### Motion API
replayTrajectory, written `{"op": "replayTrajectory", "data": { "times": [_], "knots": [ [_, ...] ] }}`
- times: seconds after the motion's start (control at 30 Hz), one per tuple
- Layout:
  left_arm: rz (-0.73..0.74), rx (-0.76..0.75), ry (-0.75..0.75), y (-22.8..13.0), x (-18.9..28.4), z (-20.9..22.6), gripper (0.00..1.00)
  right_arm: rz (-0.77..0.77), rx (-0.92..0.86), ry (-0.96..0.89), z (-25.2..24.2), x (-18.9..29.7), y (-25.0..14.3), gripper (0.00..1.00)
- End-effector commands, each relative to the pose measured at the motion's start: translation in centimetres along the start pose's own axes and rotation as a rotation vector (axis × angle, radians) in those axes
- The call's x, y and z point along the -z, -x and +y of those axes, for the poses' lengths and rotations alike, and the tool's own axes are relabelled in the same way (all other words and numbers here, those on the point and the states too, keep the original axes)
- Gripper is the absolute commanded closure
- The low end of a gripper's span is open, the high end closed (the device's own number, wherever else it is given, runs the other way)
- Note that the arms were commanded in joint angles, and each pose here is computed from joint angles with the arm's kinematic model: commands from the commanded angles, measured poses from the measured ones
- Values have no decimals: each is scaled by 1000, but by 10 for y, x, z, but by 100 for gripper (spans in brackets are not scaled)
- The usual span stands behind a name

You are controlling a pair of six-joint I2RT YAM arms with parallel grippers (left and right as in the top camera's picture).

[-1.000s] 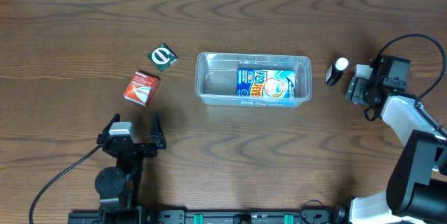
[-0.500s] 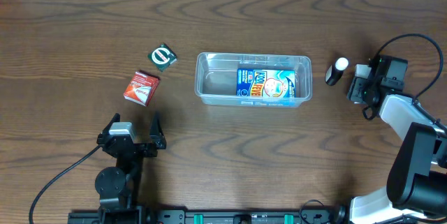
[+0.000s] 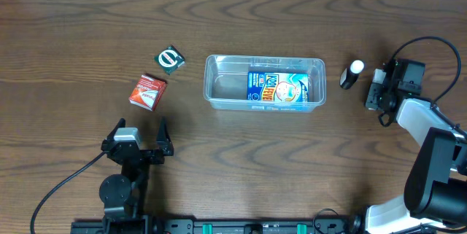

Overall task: Pack container
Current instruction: 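Move right gripper to the white-green medicine box and grasp it, then carry the white-green box into the container and release it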

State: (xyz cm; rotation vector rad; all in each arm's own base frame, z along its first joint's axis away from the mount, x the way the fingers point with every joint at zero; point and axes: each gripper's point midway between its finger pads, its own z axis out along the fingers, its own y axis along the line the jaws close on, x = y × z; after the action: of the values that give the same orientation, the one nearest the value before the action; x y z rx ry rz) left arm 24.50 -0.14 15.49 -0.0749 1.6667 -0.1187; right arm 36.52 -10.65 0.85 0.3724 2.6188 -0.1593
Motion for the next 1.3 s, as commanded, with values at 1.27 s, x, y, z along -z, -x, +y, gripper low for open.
{"op": "replayTrajectory", "data": {
  "times": [1.27],
  "knots": [
    [46,-5,3,-15,-1,2,2,-542,518,568,153,217,50,69]
  ]
}}
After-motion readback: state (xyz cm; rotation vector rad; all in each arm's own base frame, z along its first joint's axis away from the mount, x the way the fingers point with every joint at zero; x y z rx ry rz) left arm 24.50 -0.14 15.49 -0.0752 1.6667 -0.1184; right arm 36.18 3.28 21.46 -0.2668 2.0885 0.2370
